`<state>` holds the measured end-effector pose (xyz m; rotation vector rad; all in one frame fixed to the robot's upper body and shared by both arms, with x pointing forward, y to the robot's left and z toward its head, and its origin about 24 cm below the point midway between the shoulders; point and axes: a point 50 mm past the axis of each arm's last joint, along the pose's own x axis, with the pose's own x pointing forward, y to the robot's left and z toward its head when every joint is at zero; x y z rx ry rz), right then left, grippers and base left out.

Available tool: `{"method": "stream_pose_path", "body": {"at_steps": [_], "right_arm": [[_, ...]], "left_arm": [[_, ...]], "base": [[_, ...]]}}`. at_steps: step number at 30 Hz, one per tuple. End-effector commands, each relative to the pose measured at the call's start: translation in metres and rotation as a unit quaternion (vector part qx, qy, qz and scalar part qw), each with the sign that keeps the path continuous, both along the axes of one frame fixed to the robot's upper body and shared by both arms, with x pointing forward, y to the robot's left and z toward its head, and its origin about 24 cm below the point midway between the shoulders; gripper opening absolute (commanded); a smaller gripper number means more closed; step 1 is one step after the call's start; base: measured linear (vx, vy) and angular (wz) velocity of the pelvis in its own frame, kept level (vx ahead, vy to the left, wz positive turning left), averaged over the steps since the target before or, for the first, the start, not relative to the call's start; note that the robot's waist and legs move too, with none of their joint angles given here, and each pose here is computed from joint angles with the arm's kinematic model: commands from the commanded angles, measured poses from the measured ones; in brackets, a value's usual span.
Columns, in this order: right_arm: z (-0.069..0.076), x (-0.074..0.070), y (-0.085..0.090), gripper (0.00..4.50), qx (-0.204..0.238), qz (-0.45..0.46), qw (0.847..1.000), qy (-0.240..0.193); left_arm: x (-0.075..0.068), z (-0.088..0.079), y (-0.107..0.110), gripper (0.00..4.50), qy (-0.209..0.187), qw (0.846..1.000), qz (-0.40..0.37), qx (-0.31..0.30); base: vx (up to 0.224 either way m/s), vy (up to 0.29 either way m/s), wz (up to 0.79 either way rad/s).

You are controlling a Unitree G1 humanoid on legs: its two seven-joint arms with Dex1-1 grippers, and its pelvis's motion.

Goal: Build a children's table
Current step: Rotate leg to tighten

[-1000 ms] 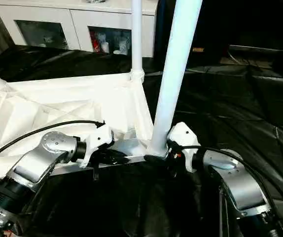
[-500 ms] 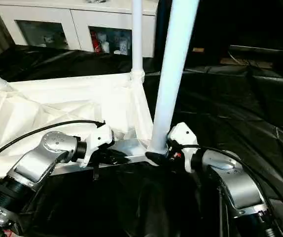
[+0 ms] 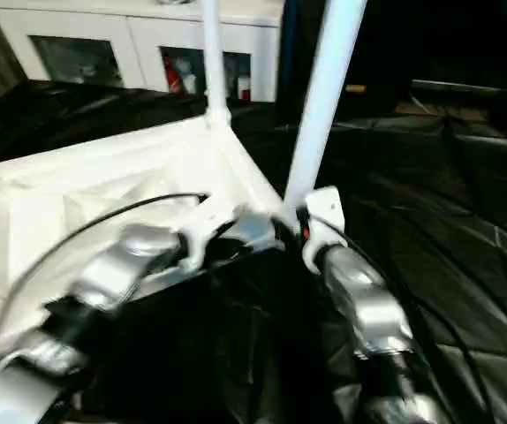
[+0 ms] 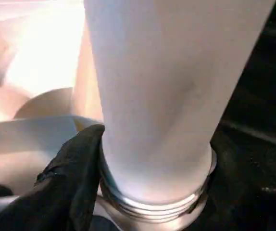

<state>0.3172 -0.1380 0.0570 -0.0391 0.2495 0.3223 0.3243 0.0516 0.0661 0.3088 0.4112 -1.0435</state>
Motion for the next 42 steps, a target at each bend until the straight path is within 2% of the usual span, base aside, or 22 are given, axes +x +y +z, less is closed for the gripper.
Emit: {"method": "stream_pose_path", "body": {"at_steps": [1,2,5,6,8,14,16,18,19,23,27,28,31,39,41,42], "right_arm": [[-0.008,-0.004,0.022,3.31,0.018,0.043,0.999,0.018],[-0.005,-0.005,0.028,3.45,0.038,0.061,0.997,0.013],[-0.001,-0.007,0.029,3.54,0.040,0.080,0.996,0.001],[0.002,-0.007,0.027,3.81,0.035,0.091,0.995,-0.004],[0.004,-0.010,0.024,3.81,0.032,0.110,0.993,-0.004],[0.017,-0.027,-0.010,3.81,-0.020,0.222,0.975,-0.007],[0.019,-0.030,-0.015,3.81,-0.030,0.238,0.971,-0.004],[0.023,-0.040,-0.026,3.81,-0.042,0.285,0.958,0.009],[0.023,-0.040,-0.026,3.81,-0.042,0.285,0.958,0.009],[0.025,-0.052,-0.032,3.81,-0.060,0.345,0.936,0.035],[0.025,-0.054,-0.036,3.81,-0.061,0.357,0.931,0.046],[0.025,-0.055,-0.037,3.67,-0.067,0.360,0.929,0.049],[0.023,-0.055,-0.039,3.45,-0.072,0.362,0.928,0.053],[0.021,-0.059,-0.030,2.80,-0.039,0.367,0.928,0.055],[0.018,-0.057,-0.027,2.78,-0.029,0.347,0.936,0.050],[0.014,-0.053,-0.024,2.76,-0.031,0.318,0.947,0.041]], "left_arm": [[-0.002,0.011,-0.019,0.00,-0.027,0.999,-0.029,-0.037],[-0.004,0.010,-0.021,0.00,-0.027,0.998,-0.036,-0.037],[-0.006,0.011,-0.018,0.00,-0.030,0.997,-0.050,-0.042],[-0.007,0.011,-0.014,0.00,-0.031,0.997,-0.059,-0.043],[-0.009,0.011,-0.011,0.00,-0.033,0.996,-0.069,-0.043],[-0.021,0.009,0.013,0.00,-0.024,0.988,-0.145,-0.039],[-0.022,0.009,0.017,0.00,-0.019,0.988,-0.151,-0.036],[-0.026,0.009,0.026,0.00,-0.012,0.984,-0.178,-0.029],[-0.026,0.009,0.026,0.00,-0.012,0.984,-0.178,-0.029],[-0.035,0.012,0.036,0.00,0.010,0.973,-0.228,-0.034],[-0.039,0.013,0.042,0.00,0.021,0.969,-0.243,-0.033],[-0.038,0.013,0.044,0.00,0.020,0.970,-0.241,-0.031],[-0.037,0.012,0.046,0.00,0.021,0.971,-0.237,-0.029],[-0.034,0.013,0.045,0.00,0.020,0.974,-0.221,-0.040],[-0.030,0.012,0.043,0.00,0.016,0.979,-0.198,-0.038],[-0.024,0.011,0.040,0.00,0.009,0.984,-0.173,-0.037]], "base": [[0.000,0.000,0.00],[0.000,0.000,0.00],[0.000,0.000,0.00],[0.000,0.000,0.00],[0.000,0.000,0.00],[0.000,0.000,0.00],[0.000,0.000,0.00],[0.000,0.000,0.00],[0.000,0.000,0.00],[0.000,0.000,0.00],[0.000,0.000,0.00],[0.000,0.000,0.00],[0.000,0.000,0.00],[0.000,0.000,0.00],[0.000,0.000,0.00],[0.000,0.000,0.00]]}}
